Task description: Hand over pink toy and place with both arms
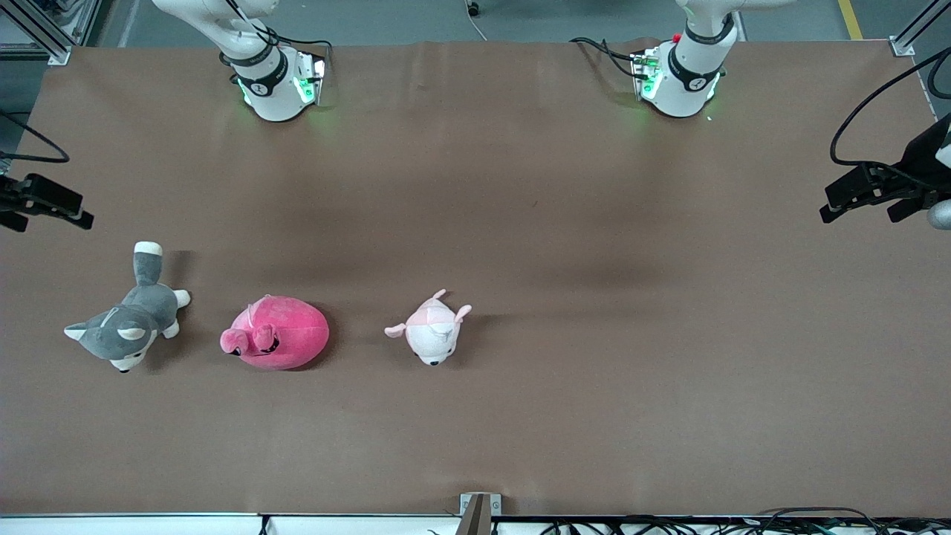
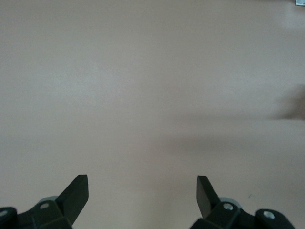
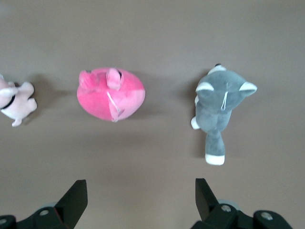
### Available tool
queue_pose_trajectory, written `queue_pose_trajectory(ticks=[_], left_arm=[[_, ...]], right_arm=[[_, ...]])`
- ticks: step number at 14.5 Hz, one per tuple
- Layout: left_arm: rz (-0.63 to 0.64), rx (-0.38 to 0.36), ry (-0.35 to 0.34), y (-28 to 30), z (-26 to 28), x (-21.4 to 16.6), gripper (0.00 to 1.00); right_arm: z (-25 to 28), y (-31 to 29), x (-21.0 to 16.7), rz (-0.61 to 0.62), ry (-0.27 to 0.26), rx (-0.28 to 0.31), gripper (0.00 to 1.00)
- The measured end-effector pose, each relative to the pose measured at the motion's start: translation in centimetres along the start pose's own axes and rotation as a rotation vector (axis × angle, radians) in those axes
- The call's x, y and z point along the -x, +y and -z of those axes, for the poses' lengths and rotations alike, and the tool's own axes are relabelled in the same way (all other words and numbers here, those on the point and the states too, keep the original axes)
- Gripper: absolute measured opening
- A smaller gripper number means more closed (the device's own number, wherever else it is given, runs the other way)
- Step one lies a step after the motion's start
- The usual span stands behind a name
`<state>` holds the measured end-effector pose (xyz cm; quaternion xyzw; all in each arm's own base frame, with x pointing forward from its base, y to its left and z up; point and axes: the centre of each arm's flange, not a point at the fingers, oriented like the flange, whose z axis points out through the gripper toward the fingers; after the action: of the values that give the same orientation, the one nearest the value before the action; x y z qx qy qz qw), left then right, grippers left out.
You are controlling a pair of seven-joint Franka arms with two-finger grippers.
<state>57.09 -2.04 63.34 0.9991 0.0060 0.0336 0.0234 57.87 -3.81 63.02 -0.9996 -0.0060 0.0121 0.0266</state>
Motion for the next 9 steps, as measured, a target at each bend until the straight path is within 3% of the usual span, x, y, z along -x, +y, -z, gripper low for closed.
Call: queue_pose_trajectory(ticks=[9], left_arm=[[-0.006,0.001,0.005,0.3,0.3,0.1,1.00]], right_arm=[[-1.2,-0.6,4.3,0.014,0.067,0.042,1.00]])
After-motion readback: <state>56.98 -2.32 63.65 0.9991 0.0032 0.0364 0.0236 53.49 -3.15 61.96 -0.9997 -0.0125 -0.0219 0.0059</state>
